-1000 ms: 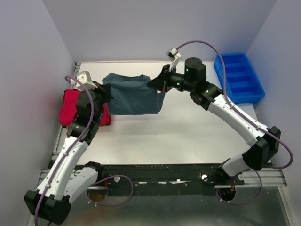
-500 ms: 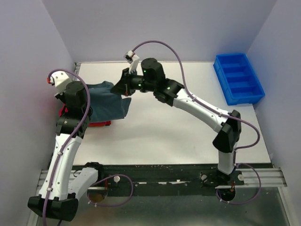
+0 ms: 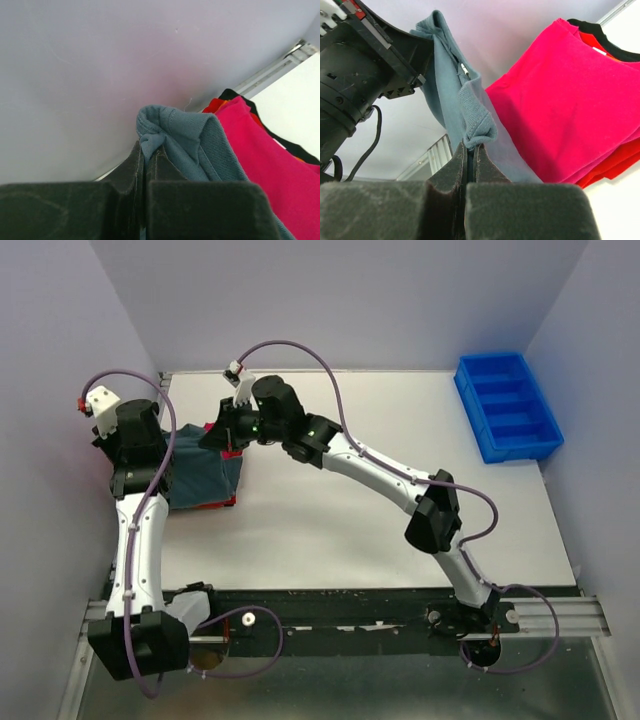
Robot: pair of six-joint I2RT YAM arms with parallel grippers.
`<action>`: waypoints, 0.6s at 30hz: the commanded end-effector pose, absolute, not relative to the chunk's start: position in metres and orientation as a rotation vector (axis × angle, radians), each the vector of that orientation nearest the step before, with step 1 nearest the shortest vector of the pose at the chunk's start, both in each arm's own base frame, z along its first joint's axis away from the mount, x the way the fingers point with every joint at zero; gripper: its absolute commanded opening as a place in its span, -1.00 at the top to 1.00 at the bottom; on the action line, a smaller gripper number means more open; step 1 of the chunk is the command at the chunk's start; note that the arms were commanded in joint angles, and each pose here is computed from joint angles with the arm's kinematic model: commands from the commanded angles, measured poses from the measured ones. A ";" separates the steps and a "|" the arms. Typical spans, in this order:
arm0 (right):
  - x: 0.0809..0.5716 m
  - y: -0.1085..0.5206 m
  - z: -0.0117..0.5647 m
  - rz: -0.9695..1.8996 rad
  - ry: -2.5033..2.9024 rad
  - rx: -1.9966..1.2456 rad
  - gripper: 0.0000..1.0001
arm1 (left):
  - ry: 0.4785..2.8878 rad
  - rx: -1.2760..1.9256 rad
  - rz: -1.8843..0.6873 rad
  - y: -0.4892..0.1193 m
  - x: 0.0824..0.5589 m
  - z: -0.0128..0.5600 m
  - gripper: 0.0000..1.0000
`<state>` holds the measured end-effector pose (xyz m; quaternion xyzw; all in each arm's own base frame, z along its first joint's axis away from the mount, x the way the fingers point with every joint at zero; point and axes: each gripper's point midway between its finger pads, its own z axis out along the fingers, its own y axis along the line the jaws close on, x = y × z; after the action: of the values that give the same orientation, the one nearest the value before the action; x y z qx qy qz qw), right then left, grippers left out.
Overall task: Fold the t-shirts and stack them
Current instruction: Put the neatly folded tshirt into the corner of the board with both arms
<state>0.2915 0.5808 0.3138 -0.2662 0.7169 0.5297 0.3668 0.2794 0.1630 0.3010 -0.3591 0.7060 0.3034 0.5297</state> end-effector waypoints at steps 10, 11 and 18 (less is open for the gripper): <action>0.359 0.595 0.285 1.323 1.837 -0.489 0.99 | 1.743 -0.865 0.737 0.196 0.341 0.274 1.00; 0.369 0.596 0.280 1.339 1.838 -0.454 0.99 | 1.764 -0.869 0.735 0.197 0.349 0.266 1.00; 0.431 0.594 0.263 1.351 1.747 -0.290 -0.26 | 1.914 -0.824 0.601 0.195 0.431 0.214 0.41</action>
<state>0.3847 0.6061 0.2462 -0.1697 0.7293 0.5383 0.3868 0.3886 0.1860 0.2165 -0.3345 0.7772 0.2761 0.4558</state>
